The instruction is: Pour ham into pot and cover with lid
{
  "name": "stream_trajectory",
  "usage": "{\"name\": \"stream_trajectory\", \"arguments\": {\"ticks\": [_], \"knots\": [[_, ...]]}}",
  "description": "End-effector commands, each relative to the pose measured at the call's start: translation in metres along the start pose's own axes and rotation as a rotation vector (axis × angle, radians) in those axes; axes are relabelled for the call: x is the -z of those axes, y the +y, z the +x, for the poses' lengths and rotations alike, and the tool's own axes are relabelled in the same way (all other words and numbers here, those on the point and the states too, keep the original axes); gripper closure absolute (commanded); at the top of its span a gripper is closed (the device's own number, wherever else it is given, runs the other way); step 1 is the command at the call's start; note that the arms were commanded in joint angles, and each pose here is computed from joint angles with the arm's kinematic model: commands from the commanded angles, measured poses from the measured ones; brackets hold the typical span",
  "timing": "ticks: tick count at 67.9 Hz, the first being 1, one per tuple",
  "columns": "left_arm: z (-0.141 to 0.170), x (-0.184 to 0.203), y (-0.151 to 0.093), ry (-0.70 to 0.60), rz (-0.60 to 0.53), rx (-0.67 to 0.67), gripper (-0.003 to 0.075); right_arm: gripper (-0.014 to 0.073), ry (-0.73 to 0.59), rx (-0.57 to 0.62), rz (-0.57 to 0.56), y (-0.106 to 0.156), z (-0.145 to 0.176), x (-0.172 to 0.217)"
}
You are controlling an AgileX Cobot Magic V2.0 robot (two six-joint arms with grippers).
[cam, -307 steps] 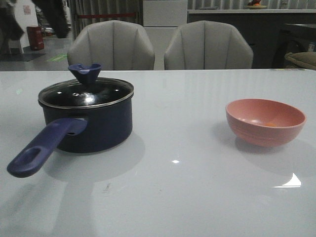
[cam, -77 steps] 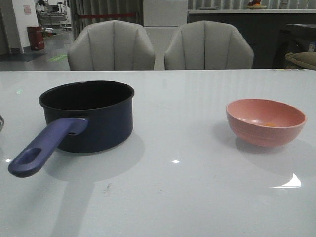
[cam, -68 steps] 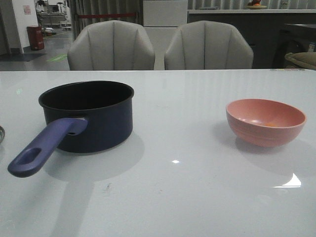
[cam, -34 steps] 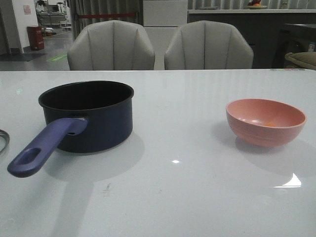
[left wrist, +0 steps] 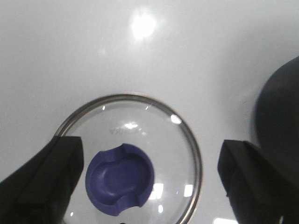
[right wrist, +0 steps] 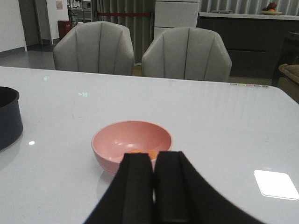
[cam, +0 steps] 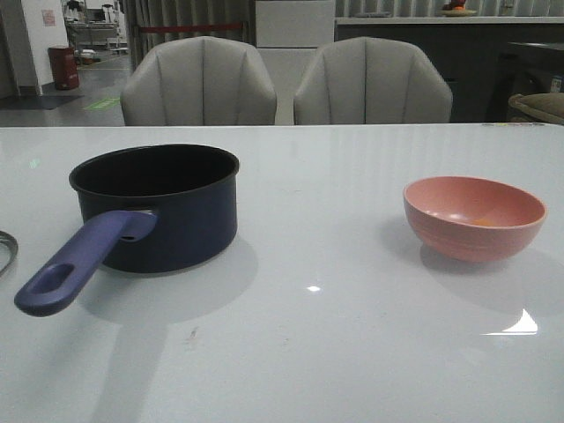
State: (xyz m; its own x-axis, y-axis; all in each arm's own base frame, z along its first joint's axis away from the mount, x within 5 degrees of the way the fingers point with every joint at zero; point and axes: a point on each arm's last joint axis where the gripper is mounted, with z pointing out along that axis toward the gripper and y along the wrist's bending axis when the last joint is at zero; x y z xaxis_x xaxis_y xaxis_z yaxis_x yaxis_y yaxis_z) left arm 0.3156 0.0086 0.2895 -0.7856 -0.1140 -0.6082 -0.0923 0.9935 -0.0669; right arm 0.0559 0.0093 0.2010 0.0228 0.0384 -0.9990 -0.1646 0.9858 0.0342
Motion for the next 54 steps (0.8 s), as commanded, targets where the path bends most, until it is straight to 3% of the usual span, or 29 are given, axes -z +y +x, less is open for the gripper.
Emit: {"name": "stream_trajectory", "arguments": {"ticks": [1, 12, 28, 47, 54], "knots": [[-0.012, 0.054, -0.012, -0.232, 0.050, -0.023, 0.0105, 0.0433, -0.109, 0.002, 0.003, 0.000, -0.010, 0.002], [0.004, 0.100, -0.015, -0.378, 0.075, -0.038, 0.0105, 0.0433, -0.109, 0.002, 0.003, 0.000, -0.010, 0.002], [0.054, 0.146, -0.007, -0.542, 0.091, -0.036, 0.0105, 0.0433, -0.109, 0.002, 0.003, 0.000, -0.010, 0.002], [0.137, 0.157, 0.004, -0.768, 0.132, 0.000, 0.0105, 0.0433, -0.109, 0.002, 0.003, 0.000, -0.010, 0.002], [0.160, 0.152, 0.005, -0.834, 0.165, -0.004, 0.0105, 0.0433, -0.109, 0.051, 0.004, 0.000, -0.010, 0.002]]}}
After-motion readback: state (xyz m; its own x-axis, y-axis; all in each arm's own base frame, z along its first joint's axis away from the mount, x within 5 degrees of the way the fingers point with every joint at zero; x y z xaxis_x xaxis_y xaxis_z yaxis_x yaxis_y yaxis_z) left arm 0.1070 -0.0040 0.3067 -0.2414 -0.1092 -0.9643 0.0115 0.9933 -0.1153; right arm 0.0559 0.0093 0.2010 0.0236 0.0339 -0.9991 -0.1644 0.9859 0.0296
